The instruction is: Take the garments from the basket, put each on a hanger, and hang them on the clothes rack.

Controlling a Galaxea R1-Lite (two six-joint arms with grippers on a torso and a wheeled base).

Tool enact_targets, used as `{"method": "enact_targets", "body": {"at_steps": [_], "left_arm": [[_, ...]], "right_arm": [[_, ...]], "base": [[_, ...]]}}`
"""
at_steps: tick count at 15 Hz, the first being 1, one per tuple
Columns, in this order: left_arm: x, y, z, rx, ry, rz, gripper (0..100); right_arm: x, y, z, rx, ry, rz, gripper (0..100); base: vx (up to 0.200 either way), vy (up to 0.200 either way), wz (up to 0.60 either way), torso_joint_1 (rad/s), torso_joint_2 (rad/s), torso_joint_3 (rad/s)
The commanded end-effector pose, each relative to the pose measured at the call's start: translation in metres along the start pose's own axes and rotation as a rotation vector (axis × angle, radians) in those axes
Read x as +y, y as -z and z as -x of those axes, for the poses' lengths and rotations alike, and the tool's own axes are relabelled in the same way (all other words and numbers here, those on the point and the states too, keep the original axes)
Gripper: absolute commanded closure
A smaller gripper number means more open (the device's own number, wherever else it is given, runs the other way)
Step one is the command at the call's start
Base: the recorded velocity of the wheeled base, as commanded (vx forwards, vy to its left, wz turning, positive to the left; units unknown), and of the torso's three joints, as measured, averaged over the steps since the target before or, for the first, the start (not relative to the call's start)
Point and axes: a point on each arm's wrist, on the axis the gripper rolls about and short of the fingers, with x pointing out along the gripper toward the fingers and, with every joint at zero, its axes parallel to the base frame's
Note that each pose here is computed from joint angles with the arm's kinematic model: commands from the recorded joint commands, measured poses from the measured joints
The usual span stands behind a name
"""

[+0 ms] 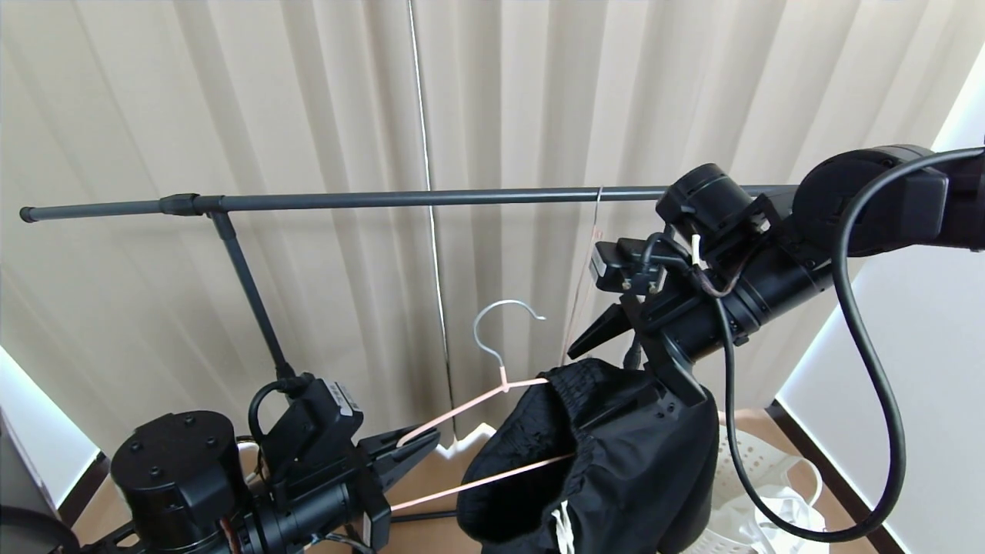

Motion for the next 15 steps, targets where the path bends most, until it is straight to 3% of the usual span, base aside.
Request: {"method": "enact_targets", "body": {"at_steps": [1,11,12,15], "left_arm": [[-0.0016,-0.0005,-0.0006,-0.003,0.007,-0.002,100],[-0.0039,0.0013,0.0012,0.008,0.014,0.000,100],[-0.0041,0.0013,0.0006,0.008,0.016,0.001,100],[-0.0054,0.0021,-0.0002,0.012,0.021,0.002,100]], "right_arm": [[-0.0060,0.0032,-0.0099,0.014,-0.015,-0.013,0],[-0.0074,0.0026,-0.0105,0.014,-0.010,-0.015,0],[-0.0078,0.0028,-0.0110,0.014,-0.010,-0.016,100],[-0.0075,0.0025,-0.0105,0.012,-0.010,-0.015,100]], "base": [[0.000,0.000,0.00,0.000,0.00,0.000],[0.000,0.000,0.00,0.000,0.00,0.000],[0.000,0.000,0.00,0.000,0.00,0.000],[0.000,0.000,0.00,0.000,0.00,0.000]]}}
